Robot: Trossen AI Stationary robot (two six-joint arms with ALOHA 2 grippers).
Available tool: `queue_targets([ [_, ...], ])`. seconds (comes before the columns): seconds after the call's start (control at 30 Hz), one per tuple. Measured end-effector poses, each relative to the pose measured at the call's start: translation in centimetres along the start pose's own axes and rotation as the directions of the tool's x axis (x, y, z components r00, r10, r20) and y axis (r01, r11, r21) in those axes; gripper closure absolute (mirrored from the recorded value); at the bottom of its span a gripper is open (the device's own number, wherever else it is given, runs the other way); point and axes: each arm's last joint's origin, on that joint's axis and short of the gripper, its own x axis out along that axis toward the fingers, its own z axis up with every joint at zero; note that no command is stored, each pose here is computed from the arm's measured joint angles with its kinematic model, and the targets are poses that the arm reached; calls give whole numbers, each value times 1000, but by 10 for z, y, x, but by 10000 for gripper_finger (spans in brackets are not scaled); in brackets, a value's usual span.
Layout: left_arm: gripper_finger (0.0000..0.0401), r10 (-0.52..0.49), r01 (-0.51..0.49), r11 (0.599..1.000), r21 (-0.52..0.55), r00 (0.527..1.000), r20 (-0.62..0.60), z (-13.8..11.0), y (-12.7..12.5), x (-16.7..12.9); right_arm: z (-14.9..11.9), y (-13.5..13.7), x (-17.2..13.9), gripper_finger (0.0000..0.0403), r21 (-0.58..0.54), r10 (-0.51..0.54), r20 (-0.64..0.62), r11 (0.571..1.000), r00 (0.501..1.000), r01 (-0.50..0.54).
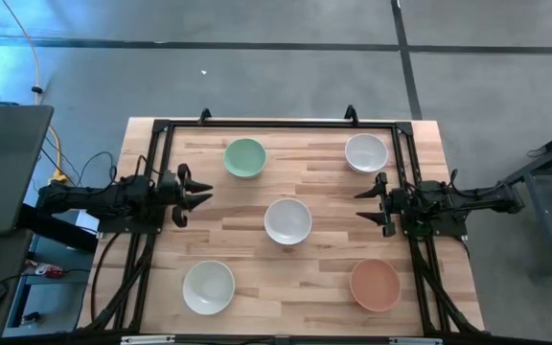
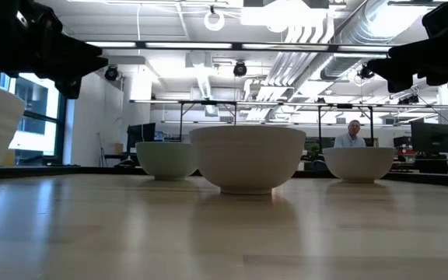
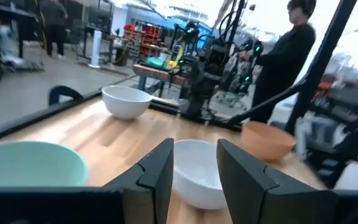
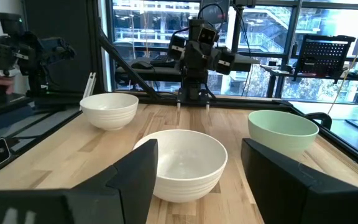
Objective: Nest bowls inside each other
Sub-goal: Stack the top white bowl on the middle white bowl
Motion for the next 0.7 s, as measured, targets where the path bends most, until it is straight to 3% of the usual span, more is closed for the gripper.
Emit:
queue_targets([
  [0.17,288,-10,12,992,-128,1000,17,2,-1,0,0,0,0,179,0,0,0,1000,1000,0],
  [0.4,288,69,-58,966,-252,997,36,2,2,0,0,0,0,179,-4,-1,2,1000,1000,1],
  [0.53,288,86,-66,928,-365,995,40,2,2,0,3,-1,0,179,77,-14,31,997,999,12],
  [0.7,288,63,-48,943,-330,997,33,2,2,0,12,-1,-1,179,164,-23,121,986,992,3],
])
